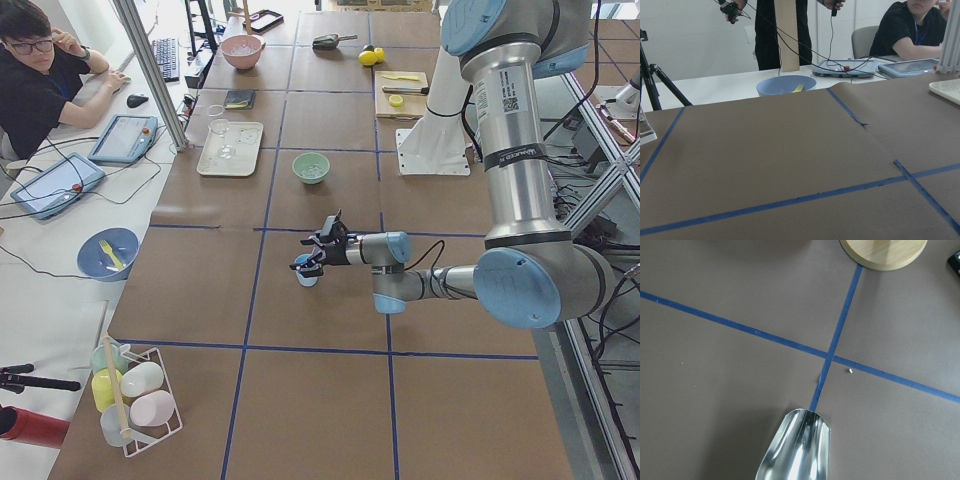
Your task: Pour ice into bowl
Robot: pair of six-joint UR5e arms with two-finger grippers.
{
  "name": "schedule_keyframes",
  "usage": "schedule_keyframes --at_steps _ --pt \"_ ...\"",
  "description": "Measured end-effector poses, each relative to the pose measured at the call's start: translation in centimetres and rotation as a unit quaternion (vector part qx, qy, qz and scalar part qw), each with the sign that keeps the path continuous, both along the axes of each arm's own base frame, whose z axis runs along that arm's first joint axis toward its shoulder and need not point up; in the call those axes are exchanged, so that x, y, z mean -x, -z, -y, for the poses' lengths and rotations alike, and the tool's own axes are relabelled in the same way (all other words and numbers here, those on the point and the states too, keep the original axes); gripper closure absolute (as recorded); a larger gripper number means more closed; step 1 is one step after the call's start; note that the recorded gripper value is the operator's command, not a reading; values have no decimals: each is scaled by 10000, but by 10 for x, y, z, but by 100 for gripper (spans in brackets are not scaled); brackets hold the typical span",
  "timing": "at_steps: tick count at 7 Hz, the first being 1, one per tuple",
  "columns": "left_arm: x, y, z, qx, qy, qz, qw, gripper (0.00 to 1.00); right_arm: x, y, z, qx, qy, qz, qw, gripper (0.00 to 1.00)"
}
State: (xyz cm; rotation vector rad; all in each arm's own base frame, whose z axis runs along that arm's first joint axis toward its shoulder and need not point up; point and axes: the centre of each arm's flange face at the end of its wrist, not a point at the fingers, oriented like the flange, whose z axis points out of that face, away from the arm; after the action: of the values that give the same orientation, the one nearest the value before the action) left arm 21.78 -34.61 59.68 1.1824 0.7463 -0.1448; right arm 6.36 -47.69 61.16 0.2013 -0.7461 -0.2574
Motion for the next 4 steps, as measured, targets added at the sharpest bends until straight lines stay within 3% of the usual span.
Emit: schedule_keyframes --at_steps 2,4 --pt "63 10 39 -105 -445 868 9952 0 0 5 3 9 -64 10 10000 0" --pt "148 28 76 182 -928 1945 9763 0 0 15 4 -30 -125 24 9999 0"
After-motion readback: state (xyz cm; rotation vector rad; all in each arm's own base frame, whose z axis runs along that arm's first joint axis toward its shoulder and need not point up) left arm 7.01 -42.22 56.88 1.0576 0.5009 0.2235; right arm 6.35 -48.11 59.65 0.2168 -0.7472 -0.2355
